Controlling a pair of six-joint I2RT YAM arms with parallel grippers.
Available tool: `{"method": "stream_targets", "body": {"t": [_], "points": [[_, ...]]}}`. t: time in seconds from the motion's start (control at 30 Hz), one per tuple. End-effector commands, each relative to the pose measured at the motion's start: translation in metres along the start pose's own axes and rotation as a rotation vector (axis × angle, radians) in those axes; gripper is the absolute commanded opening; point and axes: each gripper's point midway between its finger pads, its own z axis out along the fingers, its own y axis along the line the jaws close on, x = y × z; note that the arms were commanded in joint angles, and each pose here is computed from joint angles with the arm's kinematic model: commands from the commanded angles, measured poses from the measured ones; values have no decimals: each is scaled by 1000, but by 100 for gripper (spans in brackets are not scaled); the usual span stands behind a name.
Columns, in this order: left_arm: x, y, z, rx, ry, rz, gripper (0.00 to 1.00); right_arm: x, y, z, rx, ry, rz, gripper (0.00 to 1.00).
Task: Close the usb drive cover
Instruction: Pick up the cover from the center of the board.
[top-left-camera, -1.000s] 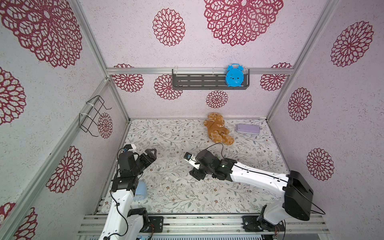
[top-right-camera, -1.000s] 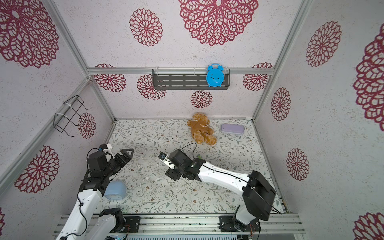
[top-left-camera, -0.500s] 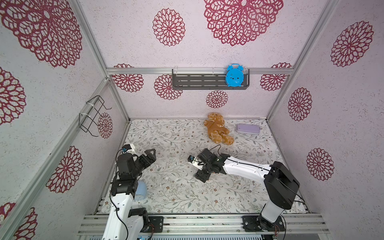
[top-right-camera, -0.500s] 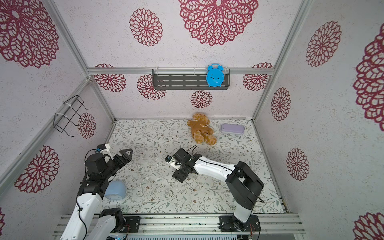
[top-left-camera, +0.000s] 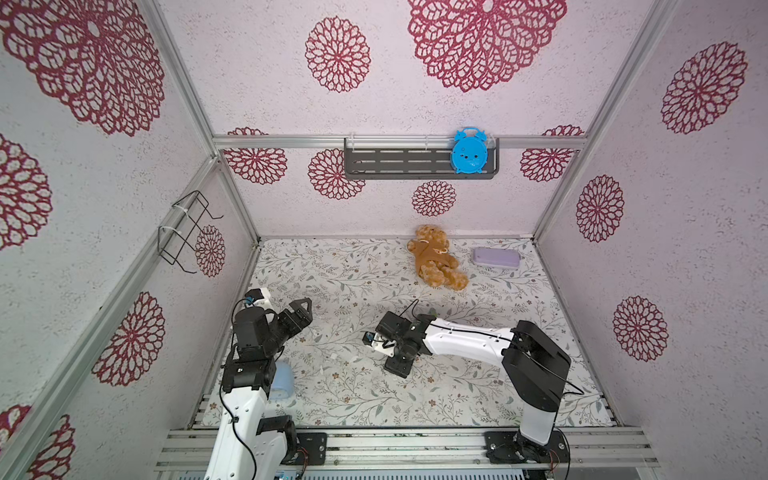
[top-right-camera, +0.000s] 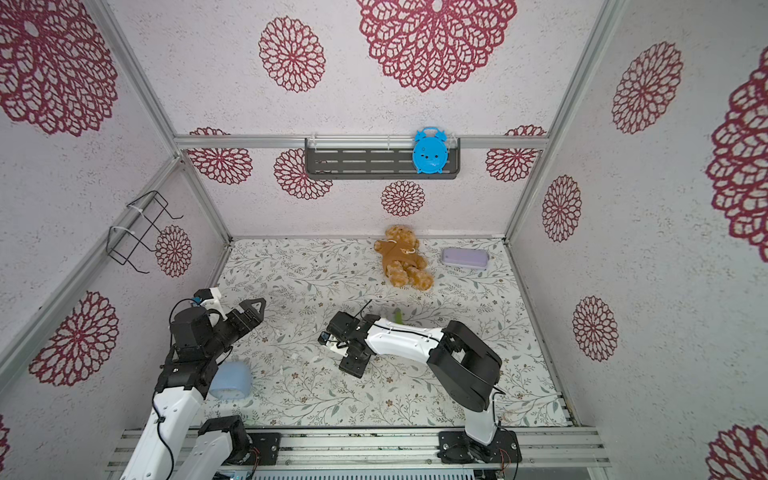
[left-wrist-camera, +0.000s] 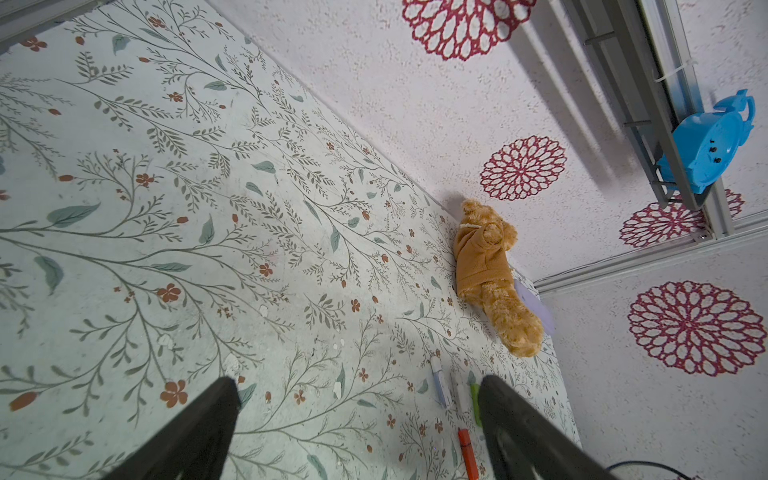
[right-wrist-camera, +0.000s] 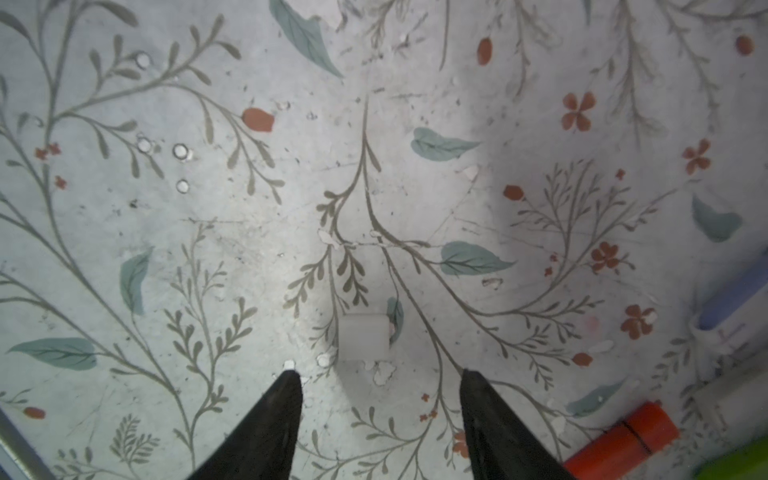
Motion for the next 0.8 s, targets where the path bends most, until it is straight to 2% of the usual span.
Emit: {"method": "stream_targets", "body": {"t": [0.0, 0.17, 0.77], "points": [[0, 2, 1, 4, -7, 15, 94, 5, 0, 0, 10, 25, 20, 61], [1, 3, 1, 1, -4, 14, 94, 7, 1, 8, 3, 35, 18, 55], [4, 5, 5, -4, 8, 8, 94, 18, 12, 32, -50, 72, 18, 46]]}}
